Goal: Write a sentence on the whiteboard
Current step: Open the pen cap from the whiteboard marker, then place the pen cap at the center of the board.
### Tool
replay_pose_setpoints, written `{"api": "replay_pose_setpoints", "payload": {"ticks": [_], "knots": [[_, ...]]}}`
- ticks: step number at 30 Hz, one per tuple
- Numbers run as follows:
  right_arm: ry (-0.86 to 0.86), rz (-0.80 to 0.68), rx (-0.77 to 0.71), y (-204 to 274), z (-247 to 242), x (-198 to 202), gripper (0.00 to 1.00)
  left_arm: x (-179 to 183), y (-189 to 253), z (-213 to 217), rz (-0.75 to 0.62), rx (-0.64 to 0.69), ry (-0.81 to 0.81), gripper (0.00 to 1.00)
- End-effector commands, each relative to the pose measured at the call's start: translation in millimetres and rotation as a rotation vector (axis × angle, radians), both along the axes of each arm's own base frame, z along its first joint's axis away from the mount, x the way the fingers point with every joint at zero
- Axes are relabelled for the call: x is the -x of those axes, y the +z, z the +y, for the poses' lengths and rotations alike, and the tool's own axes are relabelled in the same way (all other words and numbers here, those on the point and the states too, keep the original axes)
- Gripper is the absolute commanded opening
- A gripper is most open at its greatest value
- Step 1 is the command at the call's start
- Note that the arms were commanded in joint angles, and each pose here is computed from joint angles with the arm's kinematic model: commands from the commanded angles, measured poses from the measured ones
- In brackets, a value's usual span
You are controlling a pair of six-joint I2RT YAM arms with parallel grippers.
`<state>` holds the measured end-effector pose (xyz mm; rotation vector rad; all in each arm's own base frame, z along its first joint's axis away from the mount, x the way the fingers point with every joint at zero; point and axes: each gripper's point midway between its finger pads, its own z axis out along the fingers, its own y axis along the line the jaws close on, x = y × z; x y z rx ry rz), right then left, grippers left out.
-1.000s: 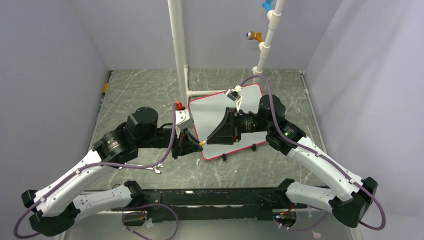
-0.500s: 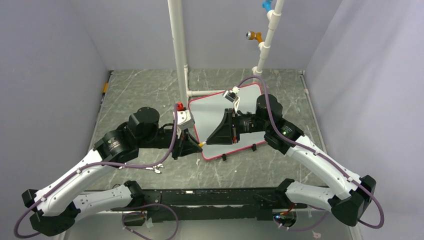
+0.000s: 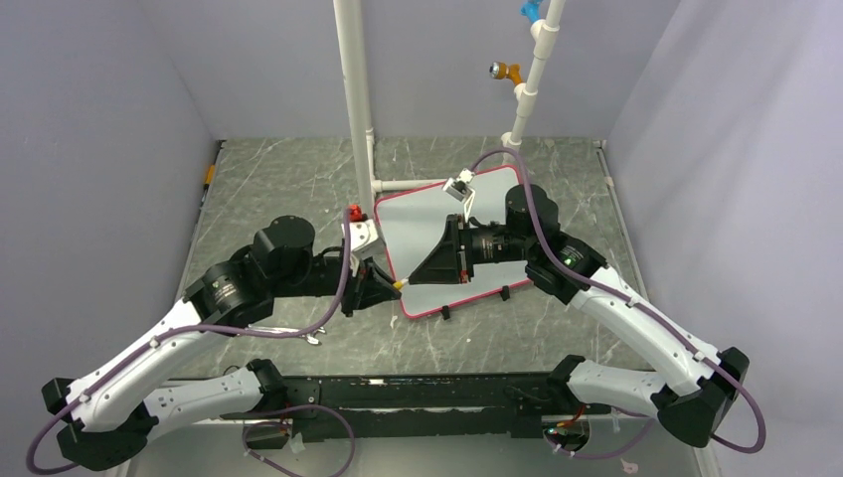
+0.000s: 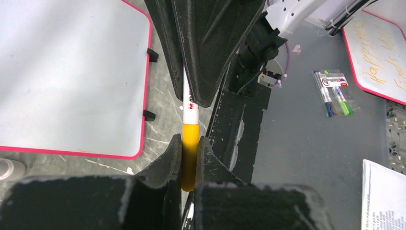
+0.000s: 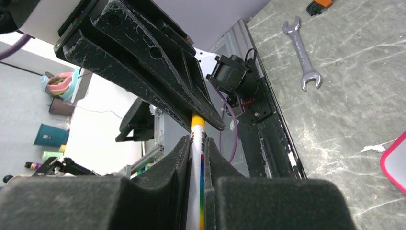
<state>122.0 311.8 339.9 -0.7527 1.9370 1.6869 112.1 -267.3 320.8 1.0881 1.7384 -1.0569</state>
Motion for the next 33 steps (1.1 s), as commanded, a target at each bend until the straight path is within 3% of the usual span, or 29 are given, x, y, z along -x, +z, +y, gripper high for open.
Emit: {"api": "replay_pose_setpoints", "payload": {"ticks": [1,12,18,26,33], "knots": [[-0.117,0.025,0.025,11.6,-9.5,-15.0,0.0,-7.0,5.2,15.0,-0.071,0.022,0.079,0.0],[-0.239,0.077,0.049,3.1,-47.5,-38.1,0.0,-17.4,-28.0,43.6,-0.066,0.0,0.25,0.0],[-0.328,0.055,0.085,-5.2,-58.4,-46.1,0.0,-45.9,-50.6,73.0,-0.015,-0.028,0.536,0.0],[-0.533,0.012,0.172,-33.3,-79.3,-70.7,0.0,-81.0,-138.7,121.3,0.18,-0.159,1.047,0.03],[-0.595,-0.016,0.218,-42.4,-89.6,-76.8,0.0,-87.2,-213.4,134.1,0.295,-0.252,1.185,0.1]]}}
